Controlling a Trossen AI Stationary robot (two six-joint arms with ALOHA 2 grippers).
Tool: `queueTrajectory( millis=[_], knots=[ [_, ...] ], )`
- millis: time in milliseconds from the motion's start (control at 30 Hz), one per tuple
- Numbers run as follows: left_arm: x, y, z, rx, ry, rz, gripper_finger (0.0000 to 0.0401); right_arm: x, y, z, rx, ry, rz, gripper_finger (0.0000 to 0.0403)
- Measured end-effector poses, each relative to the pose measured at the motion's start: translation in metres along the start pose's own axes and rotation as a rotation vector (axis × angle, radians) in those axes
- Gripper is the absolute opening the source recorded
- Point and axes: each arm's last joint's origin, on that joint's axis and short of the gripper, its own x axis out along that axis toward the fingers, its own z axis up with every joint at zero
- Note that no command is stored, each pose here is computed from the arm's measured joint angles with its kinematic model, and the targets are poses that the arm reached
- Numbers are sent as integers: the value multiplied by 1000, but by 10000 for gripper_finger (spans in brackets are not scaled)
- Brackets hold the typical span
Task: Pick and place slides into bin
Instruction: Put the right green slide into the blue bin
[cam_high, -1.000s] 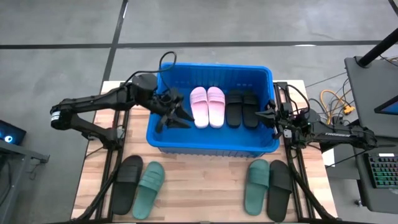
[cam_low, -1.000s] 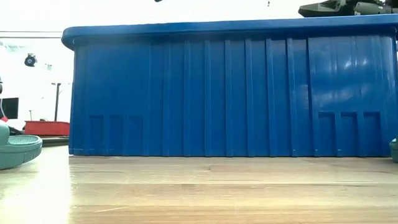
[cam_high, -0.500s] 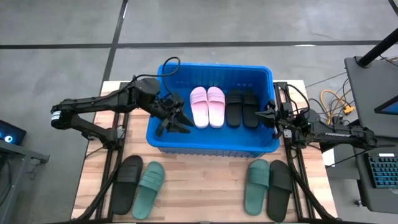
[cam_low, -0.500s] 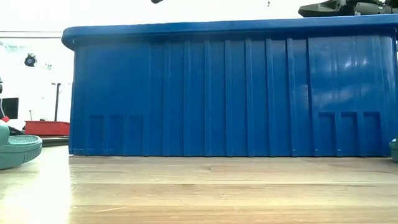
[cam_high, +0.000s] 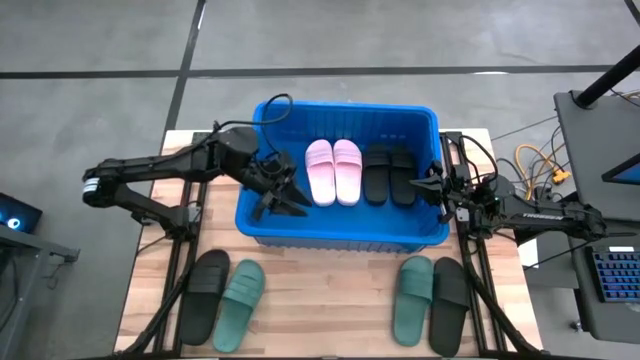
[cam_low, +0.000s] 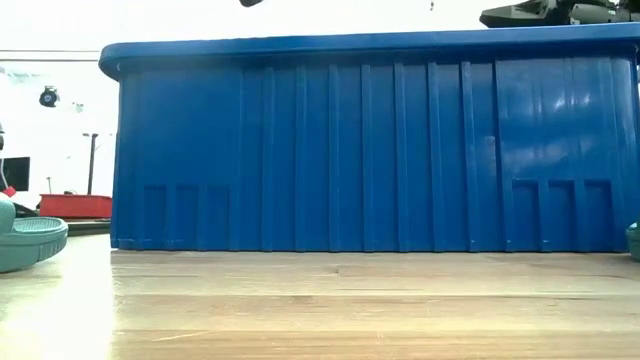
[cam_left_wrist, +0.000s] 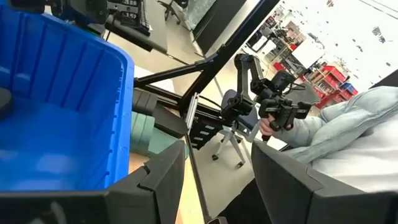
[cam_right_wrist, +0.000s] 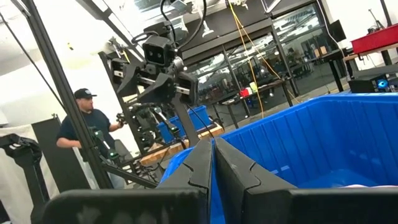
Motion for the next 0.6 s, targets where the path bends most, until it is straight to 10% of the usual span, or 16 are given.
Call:
queueTrajectory(
  millis=[367, 600],
  knots=[
    [33, 13, 0, 25, -28, -5, 172, 0, 0, -1, 4, 6, -3, 9],
    [54, -8, 9, 265, -206, -129, 171, 0, 0, -1, 3, 6, -3, 9]
  ],
)
